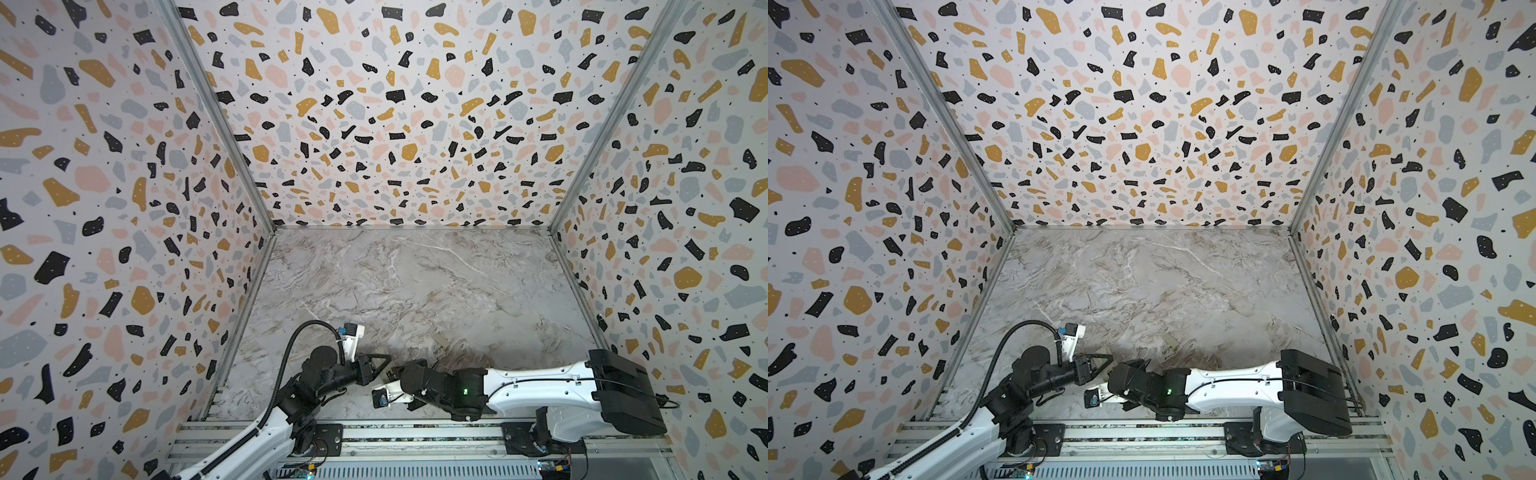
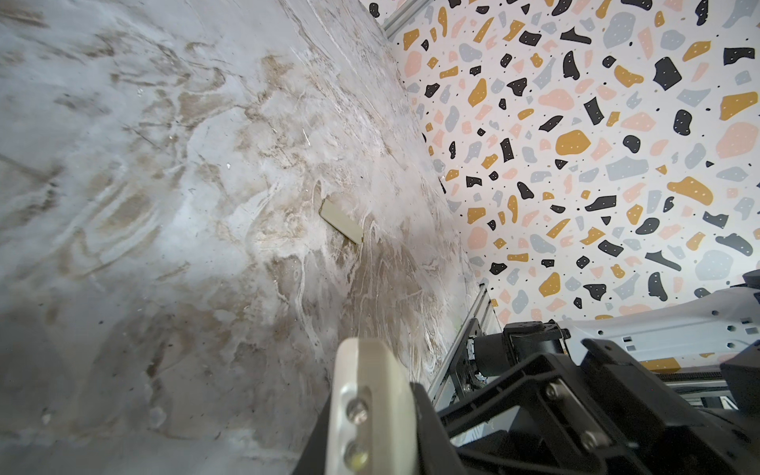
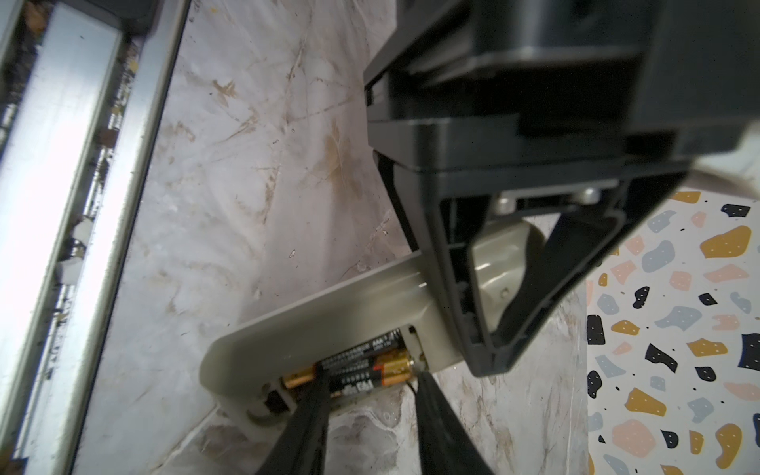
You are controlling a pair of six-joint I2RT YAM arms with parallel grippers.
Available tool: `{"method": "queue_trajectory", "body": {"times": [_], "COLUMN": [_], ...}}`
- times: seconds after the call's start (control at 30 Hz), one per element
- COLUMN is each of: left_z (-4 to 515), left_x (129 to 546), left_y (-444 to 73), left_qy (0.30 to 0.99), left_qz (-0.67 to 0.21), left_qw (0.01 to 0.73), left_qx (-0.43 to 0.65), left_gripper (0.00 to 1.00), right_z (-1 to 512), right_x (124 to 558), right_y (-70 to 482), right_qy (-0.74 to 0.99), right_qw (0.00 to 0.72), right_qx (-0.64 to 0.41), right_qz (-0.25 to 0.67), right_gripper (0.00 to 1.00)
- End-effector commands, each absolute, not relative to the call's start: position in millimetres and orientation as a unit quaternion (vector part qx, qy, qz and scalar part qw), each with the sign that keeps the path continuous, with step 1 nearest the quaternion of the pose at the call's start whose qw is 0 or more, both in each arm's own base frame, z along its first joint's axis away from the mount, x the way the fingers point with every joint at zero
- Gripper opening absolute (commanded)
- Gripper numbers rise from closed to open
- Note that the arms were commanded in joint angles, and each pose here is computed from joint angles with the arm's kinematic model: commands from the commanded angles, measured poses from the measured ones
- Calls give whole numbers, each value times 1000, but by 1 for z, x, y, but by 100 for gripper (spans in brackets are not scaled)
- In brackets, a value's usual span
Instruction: Load the batteries into the remote control
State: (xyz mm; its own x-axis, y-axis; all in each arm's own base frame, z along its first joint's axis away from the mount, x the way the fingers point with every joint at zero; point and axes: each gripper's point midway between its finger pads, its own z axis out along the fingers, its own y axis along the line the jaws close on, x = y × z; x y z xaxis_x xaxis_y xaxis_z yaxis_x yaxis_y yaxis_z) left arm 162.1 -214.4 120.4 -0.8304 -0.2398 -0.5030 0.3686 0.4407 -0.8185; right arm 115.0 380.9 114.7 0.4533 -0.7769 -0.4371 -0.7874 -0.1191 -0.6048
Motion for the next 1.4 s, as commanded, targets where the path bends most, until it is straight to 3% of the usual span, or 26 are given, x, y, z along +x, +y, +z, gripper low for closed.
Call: {"method": "queue_trajectory", "body": {"times": [0.0,0.47,1.0,1.2,1.37], "left_z": [189,193,200,197,197], "left_x": [136,130,126,127,127], "left_y": [-236,-239,-240,-240,-240], "left_qy": [707,701,692,697,697], "left_qz": [-629,-636,-642,-637,-637], "left_qw": [297,293,297,297,297], "left_qx": [126,137,147,145,145], "left_gripper": [0,0,0,0,0], "right_z": [116,96,82,77,79], "right_x": [118,114,125,130,130], "right_y": [384,380,368,361,359], "right_qy": [525,535,541,546,544], "right_qw": [396,338,326,323,331], "right_qx": [-753,-774,-775,-773,-771], "right_qz": [15,36,1,-23,-34], "right_gripper": [37,22,11,11,23]}}
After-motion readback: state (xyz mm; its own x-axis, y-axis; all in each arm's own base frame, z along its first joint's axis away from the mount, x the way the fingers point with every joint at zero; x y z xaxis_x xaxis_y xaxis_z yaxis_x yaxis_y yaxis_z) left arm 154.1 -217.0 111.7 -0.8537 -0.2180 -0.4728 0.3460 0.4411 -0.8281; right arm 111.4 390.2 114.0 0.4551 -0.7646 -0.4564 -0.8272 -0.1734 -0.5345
